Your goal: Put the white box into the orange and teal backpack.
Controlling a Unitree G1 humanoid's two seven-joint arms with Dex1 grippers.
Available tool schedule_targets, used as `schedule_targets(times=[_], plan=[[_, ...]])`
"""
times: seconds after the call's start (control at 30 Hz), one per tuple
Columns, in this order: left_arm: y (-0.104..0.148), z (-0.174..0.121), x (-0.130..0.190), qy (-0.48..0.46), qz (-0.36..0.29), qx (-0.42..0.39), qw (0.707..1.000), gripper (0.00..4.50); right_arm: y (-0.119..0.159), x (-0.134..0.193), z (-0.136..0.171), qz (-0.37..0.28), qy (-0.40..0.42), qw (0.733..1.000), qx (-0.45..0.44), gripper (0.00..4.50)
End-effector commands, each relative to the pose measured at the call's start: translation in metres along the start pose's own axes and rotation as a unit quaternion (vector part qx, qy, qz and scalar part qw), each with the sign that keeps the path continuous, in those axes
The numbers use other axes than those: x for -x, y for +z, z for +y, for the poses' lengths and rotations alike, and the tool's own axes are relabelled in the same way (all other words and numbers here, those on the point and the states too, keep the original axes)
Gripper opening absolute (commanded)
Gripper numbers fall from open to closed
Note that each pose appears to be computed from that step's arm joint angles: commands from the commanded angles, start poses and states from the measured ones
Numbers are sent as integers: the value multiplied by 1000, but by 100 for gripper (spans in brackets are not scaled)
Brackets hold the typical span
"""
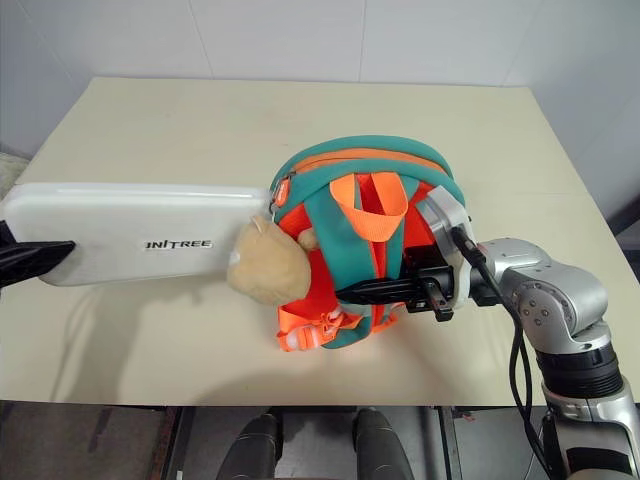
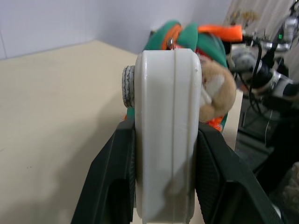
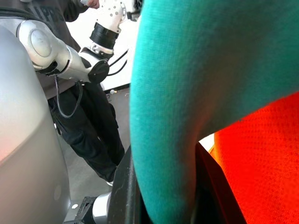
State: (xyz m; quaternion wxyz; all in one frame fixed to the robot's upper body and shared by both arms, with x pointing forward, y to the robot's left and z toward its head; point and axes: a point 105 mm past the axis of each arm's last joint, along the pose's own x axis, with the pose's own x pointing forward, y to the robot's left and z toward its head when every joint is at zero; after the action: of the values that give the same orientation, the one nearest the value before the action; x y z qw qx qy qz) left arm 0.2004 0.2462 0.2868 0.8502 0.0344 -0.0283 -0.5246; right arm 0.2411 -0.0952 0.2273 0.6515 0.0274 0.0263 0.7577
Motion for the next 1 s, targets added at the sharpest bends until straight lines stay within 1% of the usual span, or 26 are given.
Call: schedule_targets(times=[0.03,0.13,0.27,0.4,0.53,0.6,0.67,0.8,0.87,0.93,1.0], plan=[[4,-3,-12,-30,28,-45,998,131,8,-3,3,-5,11,1000,26,6],[7,9,-27,-29,32,-62,997,131,8,-4,2,-6,8,1000,29,6],[6,15,-51,-51,35,-76,995,131,8,-5,4,-8,7,999,31,6],[4,19,-83,-72,32,-90,993,130,7,-6,7,-11,7,999,30,6],[0,22,-121,-81,23,-65,994,130,6,-8,9,-16,7,999,29,6],[-7,19,-141,-101,14,-51,994,130,6,-10,10,-21,8,999,29,6],[-12,18,-153,-107,14,-44,993,130,6,-11,10,-23,8,999,28,6],[-34,15,-180,-120,42,-26,992,130,6,-13,10,-28,5,999,31,6],[-42,16,-187,-122,56,-21,991,130,7,-14,11,-29,4,999,31,6],[-45,15,-192,-126,63,-19,990,130,7,-14,10,-30,1,999,33,6],[-48,14,-194,-133,85,-9,987,130,8,-14,10,-32,-3,999,34,6]])
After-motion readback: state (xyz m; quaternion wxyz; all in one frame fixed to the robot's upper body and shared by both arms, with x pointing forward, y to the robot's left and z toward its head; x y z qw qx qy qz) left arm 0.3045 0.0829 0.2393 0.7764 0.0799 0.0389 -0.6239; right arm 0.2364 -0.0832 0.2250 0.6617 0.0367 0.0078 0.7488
